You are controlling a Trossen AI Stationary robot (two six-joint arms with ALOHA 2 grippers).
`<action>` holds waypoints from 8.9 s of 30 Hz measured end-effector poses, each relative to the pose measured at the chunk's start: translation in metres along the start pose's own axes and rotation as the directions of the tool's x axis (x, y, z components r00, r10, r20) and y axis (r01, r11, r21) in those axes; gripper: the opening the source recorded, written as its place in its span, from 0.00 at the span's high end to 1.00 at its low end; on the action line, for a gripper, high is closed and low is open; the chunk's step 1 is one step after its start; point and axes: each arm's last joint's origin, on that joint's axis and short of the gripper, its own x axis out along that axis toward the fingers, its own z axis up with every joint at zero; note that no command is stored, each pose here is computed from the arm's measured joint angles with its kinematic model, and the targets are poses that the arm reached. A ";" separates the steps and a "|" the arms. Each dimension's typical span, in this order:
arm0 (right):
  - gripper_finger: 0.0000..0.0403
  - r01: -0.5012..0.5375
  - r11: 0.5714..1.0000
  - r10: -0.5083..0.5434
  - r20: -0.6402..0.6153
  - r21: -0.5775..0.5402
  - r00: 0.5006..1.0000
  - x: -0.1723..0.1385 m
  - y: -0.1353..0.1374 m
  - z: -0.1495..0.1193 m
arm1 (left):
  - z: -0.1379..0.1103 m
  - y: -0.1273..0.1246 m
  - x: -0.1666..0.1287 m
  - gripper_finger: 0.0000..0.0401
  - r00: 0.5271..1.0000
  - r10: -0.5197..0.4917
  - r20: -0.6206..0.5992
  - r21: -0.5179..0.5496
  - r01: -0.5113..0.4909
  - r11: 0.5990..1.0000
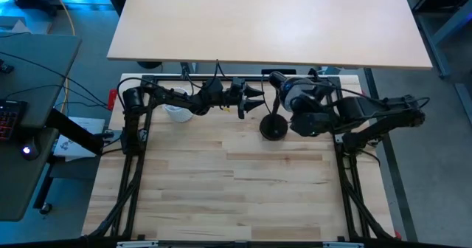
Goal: Screw lightbulb
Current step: Remove the light bulb from the desk lamp
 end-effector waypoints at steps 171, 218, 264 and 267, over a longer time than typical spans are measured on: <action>0.24 0.073 0.986 -0.063 0.065 -0.152 0.996 0.018 -0.029 -0.007 | -0.002 -0.005 0.002 0.43 1.000 -0.010 -0.003 -0.027 0.010 1.000; 0.24 -0.095 0.846 0.033 0.126 0.525 0.991 0.035 0.011 -0.003 | -0.012 -0.012 0.006 0.43 0.980 0.201 -0.012 0.219 -0.193 0.957; 0.24 -0.057 0.943 0.016 0.125 0.328 0.992 0.056 -0.026 0.032 | -0.012 -0.011 0.006 0.43 0.977 0.211 -0.024 0.208 -0.202 0.957; 0.24 -0.020 0.995 0.008 0.124 0.095 0.992 0.056 -0.026 0.032 | -0.012 -0.011 0.006 0.43 0.977 0.211 -0.024 0.208 -0.202 0.957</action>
